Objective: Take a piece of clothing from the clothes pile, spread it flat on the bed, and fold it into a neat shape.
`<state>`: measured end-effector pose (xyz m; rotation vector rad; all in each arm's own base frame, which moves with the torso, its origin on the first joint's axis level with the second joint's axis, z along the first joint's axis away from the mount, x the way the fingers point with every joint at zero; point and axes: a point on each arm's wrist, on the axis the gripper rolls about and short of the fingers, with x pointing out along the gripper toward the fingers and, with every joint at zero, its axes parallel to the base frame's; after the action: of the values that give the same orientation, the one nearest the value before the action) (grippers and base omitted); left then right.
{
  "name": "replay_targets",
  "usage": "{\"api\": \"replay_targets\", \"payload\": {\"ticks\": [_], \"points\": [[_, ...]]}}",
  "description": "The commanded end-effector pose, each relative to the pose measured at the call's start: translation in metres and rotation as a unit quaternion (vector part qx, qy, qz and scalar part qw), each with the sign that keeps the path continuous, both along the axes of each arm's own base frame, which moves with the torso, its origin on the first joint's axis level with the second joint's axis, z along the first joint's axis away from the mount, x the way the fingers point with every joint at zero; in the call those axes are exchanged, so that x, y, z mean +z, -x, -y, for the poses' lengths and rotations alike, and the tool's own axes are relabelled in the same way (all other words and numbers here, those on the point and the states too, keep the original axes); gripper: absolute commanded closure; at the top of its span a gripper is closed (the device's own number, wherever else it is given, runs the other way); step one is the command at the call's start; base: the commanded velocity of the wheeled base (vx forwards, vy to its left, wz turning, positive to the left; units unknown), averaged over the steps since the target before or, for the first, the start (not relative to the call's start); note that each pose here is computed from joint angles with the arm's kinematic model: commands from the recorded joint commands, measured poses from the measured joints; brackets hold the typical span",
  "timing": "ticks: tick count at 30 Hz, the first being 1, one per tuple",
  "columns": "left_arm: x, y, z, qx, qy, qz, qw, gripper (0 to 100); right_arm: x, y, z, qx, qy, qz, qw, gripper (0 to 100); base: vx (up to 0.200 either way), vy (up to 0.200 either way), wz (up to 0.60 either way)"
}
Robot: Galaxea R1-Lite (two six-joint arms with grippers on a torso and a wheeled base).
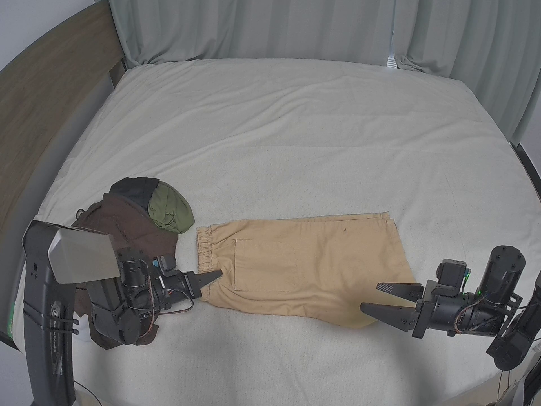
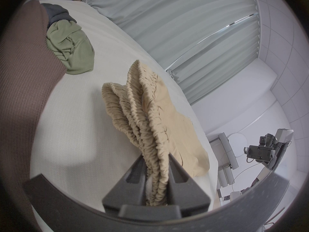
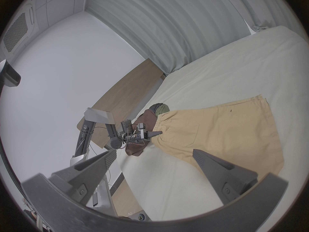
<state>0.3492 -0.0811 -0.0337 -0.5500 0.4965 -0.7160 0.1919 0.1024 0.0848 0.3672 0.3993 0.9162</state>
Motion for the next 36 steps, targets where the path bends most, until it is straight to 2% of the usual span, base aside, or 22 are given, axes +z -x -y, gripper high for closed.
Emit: {"api": "replay_targets", "payload": {"ticks": [1,9,14,22,30,36], "points": [[0.007,0.001,0.000,0.001,0.002,0.006,1.0000,100,0.000,0.000,0.000,0.000,0.000,0.000,1.0000,0,0.000,0.000,0.00],[0.030,0.011,-0.002,0.002,0.007,0.019,0.9998,100,-0.001,0.001,-0.002,0.006,0.008,0.008,0.9999,0,0.000,0.000,0.00],[0.028,0.013,-0.005,0.005,0.001,0.018,0.9998,100,-0.006,0.000,-0.001,0.007,0.022,0.010,0.9997,0,0.000,0.000,0.00],[0.038,0.021,-0.022,0.023,-0.009,0.024,0.9994,100,-0.006,0.000,-0.003,0.010,0.022,0.009,0.9997,0,0.000,0.000,0.00],[0.042,0.029,-0.035,0.025,-0.008,0.020,0.9995,100,-0.008,0.000,-0.003,0.011,0.025,0.006,0.9996,0,0.000,0.000,0.00],[0.041,0.033,-0.042,0.021,-0.023,0.029,0.9991,100,-0.009,0.000,-0.003,0.011,0.025,0.005,0.9996,0,0.000,0.000,0.00]]}}
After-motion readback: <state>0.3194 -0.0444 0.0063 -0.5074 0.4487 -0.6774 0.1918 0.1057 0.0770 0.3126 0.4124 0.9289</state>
